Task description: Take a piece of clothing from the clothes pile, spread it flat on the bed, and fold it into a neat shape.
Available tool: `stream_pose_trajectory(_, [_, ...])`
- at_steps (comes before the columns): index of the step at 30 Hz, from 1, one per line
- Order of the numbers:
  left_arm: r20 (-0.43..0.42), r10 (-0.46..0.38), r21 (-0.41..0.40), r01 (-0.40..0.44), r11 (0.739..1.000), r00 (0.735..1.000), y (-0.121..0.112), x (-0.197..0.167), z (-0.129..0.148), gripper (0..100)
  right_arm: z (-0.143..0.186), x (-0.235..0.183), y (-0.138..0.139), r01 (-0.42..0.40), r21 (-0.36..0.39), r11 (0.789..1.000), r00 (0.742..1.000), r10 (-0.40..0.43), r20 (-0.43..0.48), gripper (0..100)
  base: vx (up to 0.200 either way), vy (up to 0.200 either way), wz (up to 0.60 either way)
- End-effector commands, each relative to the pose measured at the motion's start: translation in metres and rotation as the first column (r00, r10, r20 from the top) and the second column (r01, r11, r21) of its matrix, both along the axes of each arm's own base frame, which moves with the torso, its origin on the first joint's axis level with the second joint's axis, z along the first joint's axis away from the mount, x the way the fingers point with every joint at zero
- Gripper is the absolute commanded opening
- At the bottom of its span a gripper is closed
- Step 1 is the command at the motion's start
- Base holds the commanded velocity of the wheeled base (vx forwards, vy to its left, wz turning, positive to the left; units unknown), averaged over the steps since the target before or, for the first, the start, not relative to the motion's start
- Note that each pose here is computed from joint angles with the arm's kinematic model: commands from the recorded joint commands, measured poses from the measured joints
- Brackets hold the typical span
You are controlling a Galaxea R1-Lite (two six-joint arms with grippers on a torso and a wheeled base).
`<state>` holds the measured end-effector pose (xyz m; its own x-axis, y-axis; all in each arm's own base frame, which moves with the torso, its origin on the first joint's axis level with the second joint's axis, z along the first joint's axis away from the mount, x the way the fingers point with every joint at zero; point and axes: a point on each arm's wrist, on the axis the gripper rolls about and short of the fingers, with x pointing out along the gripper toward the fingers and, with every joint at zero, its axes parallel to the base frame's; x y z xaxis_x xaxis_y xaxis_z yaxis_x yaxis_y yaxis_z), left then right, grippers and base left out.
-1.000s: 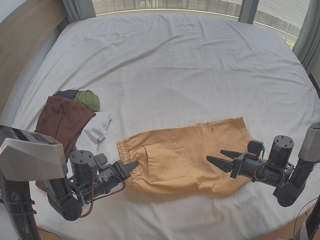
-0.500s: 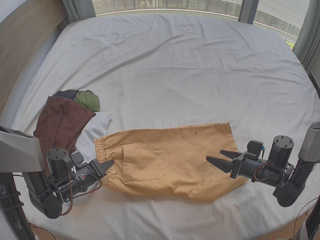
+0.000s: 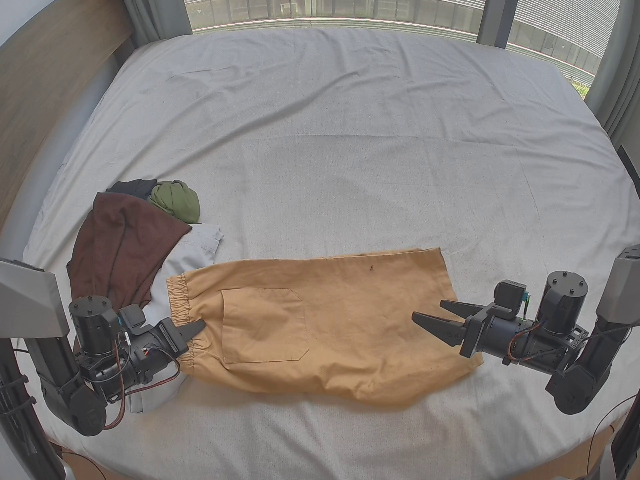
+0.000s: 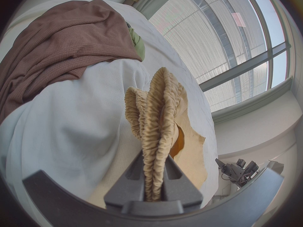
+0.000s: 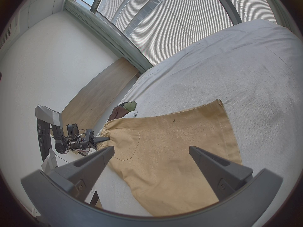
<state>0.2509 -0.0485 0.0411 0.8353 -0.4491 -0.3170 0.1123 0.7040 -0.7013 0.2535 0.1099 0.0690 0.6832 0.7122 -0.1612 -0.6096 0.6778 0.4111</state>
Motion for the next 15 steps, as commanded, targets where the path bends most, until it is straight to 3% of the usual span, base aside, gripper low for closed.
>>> stream_pose_trajectory(1, [0.019,-0.003,0.005,0.003,1.0,1.0,0.002,-0.002,0.004,0,0.0,0.0,0.0,0.0,0.0,1.0,1.0,0.0,0.0,100,0.0,0.0,0.0])
stream_pose_trajectory(4, [0.058,-0.013,-0.011,0.014,1.0,0.998,0.0,-0.004,0.015,0,0.001,0.0,0.0,-0.001,0.002,1.0,1.0,0.0,0.006,100,0.0,0.0,0.0])
stream_pose_trajectory(15, [0.164,-0.17,-0.028,0.177,0.984,0.972,-0.045,-0.011,0.038,0,0.013,-0.001,-0.002,0.001,0.021,1.0,0.999,-0.002,0.043,100,0.0,0.0,0.0])
